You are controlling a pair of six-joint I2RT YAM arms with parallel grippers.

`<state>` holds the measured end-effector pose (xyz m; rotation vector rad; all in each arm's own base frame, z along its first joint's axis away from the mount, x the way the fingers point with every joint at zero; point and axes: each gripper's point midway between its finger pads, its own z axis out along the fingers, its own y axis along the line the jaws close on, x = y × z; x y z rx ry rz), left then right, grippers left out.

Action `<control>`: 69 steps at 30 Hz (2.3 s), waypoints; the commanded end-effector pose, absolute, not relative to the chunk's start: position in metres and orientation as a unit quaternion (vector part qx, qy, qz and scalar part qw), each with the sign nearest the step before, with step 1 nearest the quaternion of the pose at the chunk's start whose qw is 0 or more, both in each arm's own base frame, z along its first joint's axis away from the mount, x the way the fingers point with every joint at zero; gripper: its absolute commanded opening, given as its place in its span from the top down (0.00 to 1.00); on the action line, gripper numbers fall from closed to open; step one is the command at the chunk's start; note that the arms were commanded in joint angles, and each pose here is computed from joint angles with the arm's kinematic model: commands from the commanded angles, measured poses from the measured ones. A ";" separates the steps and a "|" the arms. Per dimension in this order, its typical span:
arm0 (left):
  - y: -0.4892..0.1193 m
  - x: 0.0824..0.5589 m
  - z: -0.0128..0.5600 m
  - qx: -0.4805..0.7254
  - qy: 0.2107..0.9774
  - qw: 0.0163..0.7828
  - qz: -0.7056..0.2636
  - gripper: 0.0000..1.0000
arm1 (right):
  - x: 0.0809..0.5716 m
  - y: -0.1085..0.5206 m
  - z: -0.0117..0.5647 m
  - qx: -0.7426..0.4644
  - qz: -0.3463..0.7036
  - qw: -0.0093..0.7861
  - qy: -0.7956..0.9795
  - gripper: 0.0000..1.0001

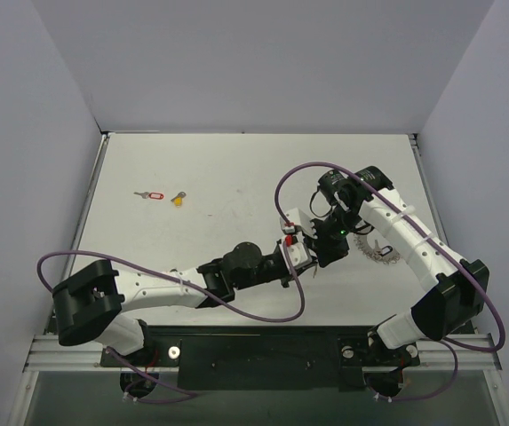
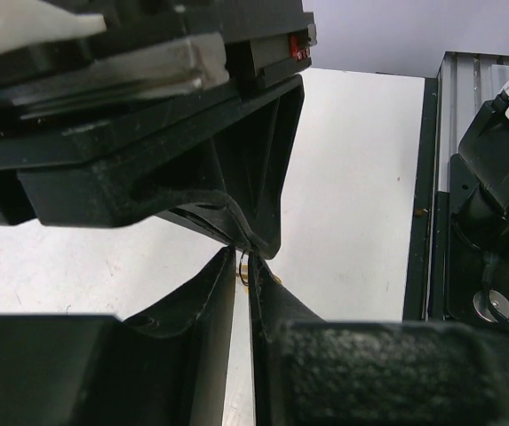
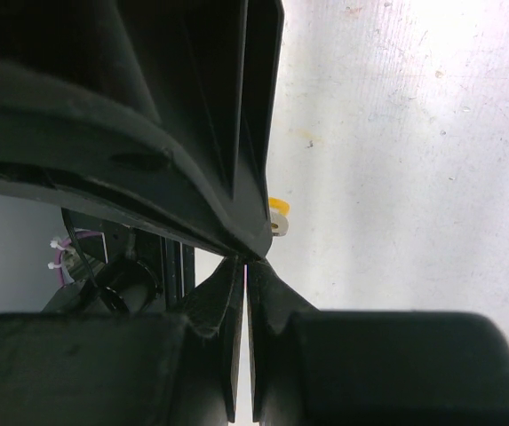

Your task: Put the keys on the keyring

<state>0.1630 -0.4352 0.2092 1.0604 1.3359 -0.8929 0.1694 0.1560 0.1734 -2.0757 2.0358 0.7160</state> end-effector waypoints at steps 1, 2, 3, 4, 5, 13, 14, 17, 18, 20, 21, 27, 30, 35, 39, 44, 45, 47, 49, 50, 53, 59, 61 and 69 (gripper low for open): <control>-0.447 0.162 0.237 0.443 0.546 0.587 -0.401 0.80 | 0.155 0.155 0.180 -0.690 0.257 0.057 0.674 1.00; -0.447 0.162 0.237 0.443 0.546 0.587 -0.401 0.80 | 0.155 0.155 0.181 -0.690 0.257 0.057 0.674 1.00; -0.447 0.162 0.237 0.443 0.546 0.587 -0.401 0.80 | 0.155 0.155 0.181 -0.690 0.257 0.057 0.674 1.00; -0.447 0.162 0.236 0.443 0.547 0.586 -0.402 0.80 | 0.155 0.155 0.181 -0.691 0.257 0.058 0.674 1.00; -0.447 0.162 0.234 0.445 0.548 0.585 -0.400 0.80 | 0.155 0.155 0.181 -0.690 0.257 0.057 0.674 1.00; -0.448 0.161 0.229 0.453 0.551 0.577 -0.398 0.79 | 0.155 0.156 0.182 -0.691 0.258 0.059 0.673 1.00; -0.449 0.161 0.229 0.454 0.552 0.576 -0.397 0.79 | 0.155 0.156 0.181 -0.691 0.258 0.058 0.673 1.00; -0.450 0.160 0.227 0.457 0.553 0.572 -0.397 0.79 | 0.155 0.156 0.181 -0.691 0.258 0.058 0.673 1.00; -0.450 0.159 0.227 0.458 0.552 0.571 -0.398 0.80 | 0.155 0.156 0.181 -0.691 0.259 0.058 0.673 1.00; -0.451 0.158 0.225 0.462 0.554 0.567 -0.398 0.84 | 0.155 0.156 0.181 -0.690 0.259 0.057 0.673 1.00; -0.451 0.158 0.226 0.464 0.552 0.567 -0.399 0.87 | 0.155 0.156 0.181 -0.690 0.259 0.057 0.673 1.00; -0.447 0.159 0.231 0.443 0.559 0.570 -0.408 1.00 | 0.156 0.158 0.184 -0.685 0.265 0.066 0.676 0.94; -0.432 0.164 0.238 0.400 0.556 0.595 -0.420 1.00 | 0.157 0.157 0.191 -0.669 0.279 0.086 0.684 0.68; -0.392 0.174 0.280 0.227 0.534 0.641 -0.503 1.00 | 0.169 0.157 0.217 -0.630 0.312 0.175 0.689 0.60; -0.365 0.175 0.315 0.151 0.472 0.678 -0.542 1.00 | 0.182 0.162 0.242 -0.622 0.326 0.268 0.659 0.59; -0.358 0.169 0.345 0.142 0.415 0.699 -0.565 1.00 | 0.193 0.181 0.262 -0.604 0.376 0.330 0.621 0.59; -0.358 0.167 0.347 0.142 0.407 0.700 -0.569 1.00 | 0.193 0.183 0.263 -0.602 0.384 0.331 0.617 0.60; -0.357 0.164 0.354 0.139 0.391 0.702 -0.579 1.00 | 0.191 0.190 0.268 -0.599 0.407 0.336 0.602 0.62; -0.356 0.161 0.357 0.137 0.382 0.700 -0.588 1.00 | 0.190 0.195 0.271 -0.599 0.418 0.338 0.593 0.64; -0.357 0.160 0.360 0.137 0.379 0.698 -0.592 1.00 | 0.189 0.198 0.272 -0.600 0.424 0.338 0.588 0.64; -0.358 0.158 0.364 0.139 0.373 0.697 -0.596 1.00 | 0.187 0.201 0.274 -0.599 0.435 0.338 0.582 0.65; -0.359 0.157 0.369 0.141 0.366 0.699 -0.598 1.00 | 0.179 0.205 0.266 -0.607 0.442 0.324 0.576 0.74; -0.359 0.156 0.370 0.142 0.364 0.699 -0.599 1.00 | 0.178 0.206 0.262 -0.606 0.445 0.318 0.578 0.78; -0.358 0.156 0.372 0.142 0.362 0.699 -0.600 1.00 | 0.178 0.206 0.256 -0.606 0.447 0.310 0.580 0.85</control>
